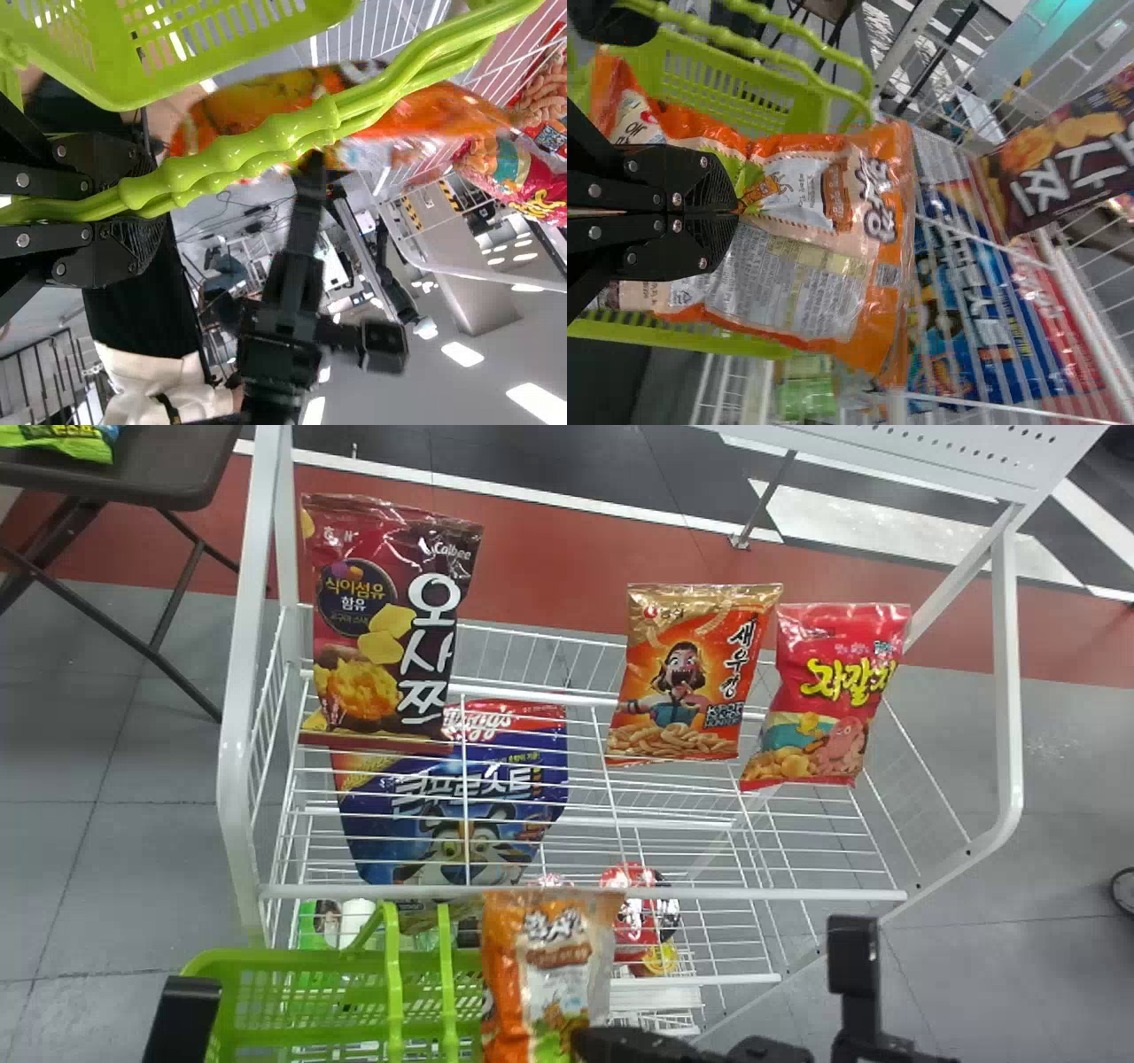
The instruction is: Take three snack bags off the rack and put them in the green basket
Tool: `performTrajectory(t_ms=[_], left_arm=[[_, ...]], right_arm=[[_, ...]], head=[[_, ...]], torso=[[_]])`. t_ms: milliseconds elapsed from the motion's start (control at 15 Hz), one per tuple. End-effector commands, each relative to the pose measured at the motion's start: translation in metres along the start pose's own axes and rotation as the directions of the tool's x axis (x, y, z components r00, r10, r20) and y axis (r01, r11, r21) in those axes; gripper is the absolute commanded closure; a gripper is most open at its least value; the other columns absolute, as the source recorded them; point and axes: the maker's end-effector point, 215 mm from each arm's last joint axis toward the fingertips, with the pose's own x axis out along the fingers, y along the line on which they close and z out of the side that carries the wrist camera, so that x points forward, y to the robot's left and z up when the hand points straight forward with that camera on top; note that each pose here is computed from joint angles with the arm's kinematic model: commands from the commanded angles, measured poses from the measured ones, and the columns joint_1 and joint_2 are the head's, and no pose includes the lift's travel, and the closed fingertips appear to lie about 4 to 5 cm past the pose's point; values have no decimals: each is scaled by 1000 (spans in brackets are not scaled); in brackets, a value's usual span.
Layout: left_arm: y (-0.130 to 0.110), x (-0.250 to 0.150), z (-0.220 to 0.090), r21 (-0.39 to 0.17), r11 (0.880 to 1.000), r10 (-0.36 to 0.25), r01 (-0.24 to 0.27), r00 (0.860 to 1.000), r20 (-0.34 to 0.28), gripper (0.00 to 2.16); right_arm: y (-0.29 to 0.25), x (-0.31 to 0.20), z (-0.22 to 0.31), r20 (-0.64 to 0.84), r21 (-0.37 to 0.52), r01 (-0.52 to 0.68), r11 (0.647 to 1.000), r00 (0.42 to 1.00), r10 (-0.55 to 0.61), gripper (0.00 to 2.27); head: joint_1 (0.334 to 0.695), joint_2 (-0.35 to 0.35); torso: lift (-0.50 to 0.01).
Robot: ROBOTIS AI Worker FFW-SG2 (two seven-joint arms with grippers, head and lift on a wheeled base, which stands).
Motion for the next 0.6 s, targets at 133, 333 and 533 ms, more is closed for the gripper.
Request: performTrajectory(t_ms=[133,333,533], left_arm=[[-2,2,-1,4,1000,-2,2,1000,-3,1278],[-3,2,-3,-2,1000,-4,4,1000,-5,1278],[-4,2,-3,-2,1000,-5,5,1000,-5,1278]], right_arm=[[18,29,-32,-93,0,-53,999,994,53,2219],[34,43,-37,-114,-26,-97,995,989,93,2108],[30,45,-37,-121,-23,-87,996,989,83,-2]], head=[[695,-350],[695,-350],[695,-350]], torso=[[-26],[-26],[-26]])
